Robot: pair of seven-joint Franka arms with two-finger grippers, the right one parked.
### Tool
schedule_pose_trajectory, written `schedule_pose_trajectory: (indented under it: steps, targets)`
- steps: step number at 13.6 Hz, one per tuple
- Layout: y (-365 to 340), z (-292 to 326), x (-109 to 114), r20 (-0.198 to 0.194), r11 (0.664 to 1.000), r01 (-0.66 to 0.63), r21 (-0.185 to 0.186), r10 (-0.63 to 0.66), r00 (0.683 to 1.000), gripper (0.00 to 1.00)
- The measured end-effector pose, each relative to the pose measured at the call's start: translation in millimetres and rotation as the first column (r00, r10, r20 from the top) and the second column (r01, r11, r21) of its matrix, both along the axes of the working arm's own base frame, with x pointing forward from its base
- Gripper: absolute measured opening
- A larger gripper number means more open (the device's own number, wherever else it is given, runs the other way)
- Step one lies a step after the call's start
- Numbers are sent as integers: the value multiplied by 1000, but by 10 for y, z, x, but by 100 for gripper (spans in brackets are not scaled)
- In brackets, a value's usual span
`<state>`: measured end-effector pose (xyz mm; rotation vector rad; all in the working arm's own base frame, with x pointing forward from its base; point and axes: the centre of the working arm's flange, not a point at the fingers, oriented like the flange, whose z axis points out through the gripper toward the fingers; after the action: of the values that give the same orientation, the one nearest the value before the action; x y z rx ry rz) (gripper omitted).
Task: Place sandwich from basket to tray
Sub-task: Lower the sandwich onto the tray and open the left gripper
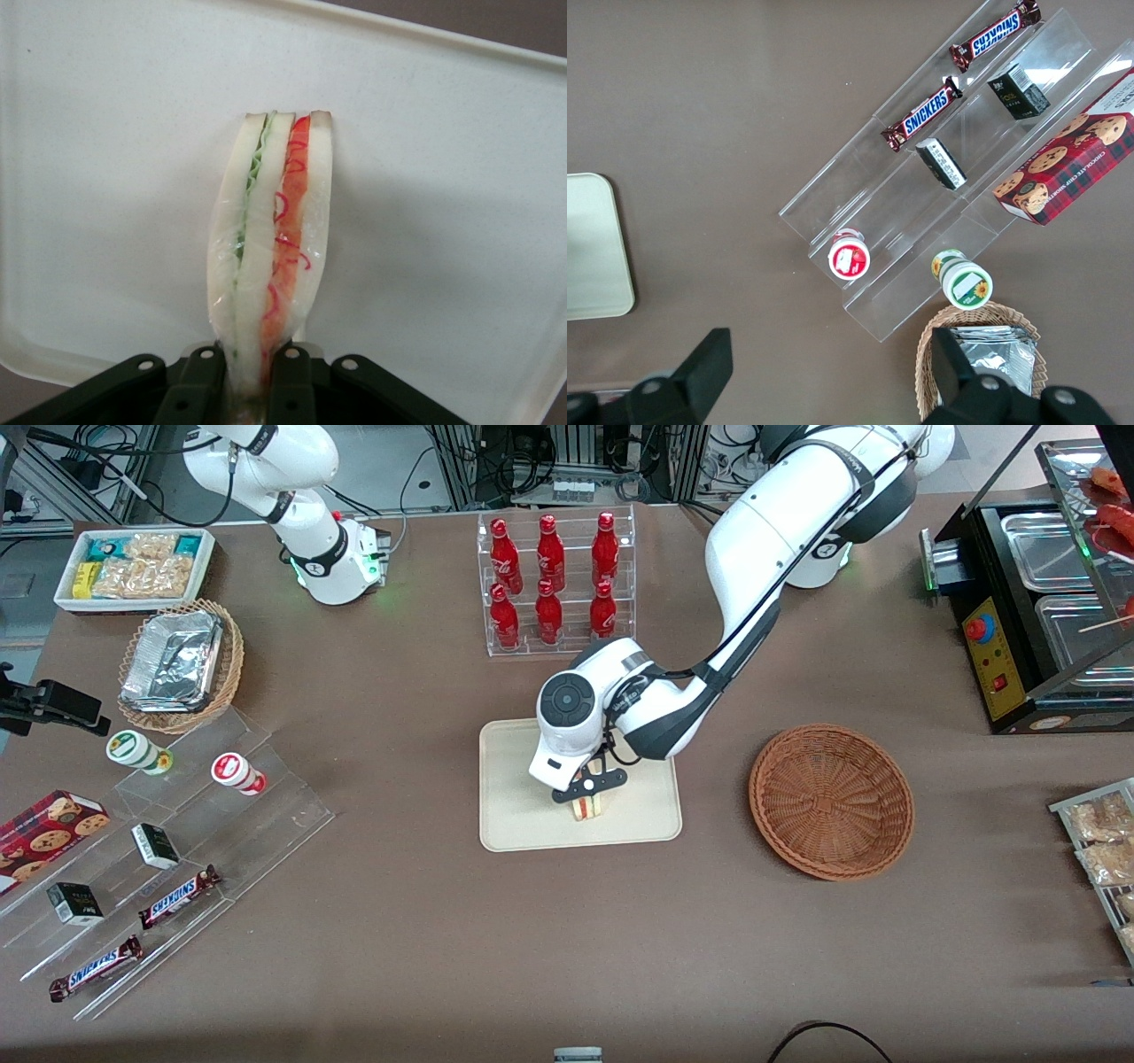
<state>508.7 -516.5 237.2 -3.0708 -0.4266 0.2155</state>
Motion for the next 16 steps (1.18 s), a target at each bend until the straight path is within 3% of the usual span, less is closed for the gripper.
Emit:
schedule_pose_trajectory:
  steps: [4,8,12,16]
  targets:
    - [-11,127,73,18,1000,-8,-13,8,1000,59]
    - [-9,796,89,49,1000,-4,-5,4,999,99]
    - [60,1706,-50,81,1000,-11,-22,13,997,100]
    - [450,2229,-3,80,999,29,35,-32,996,100]
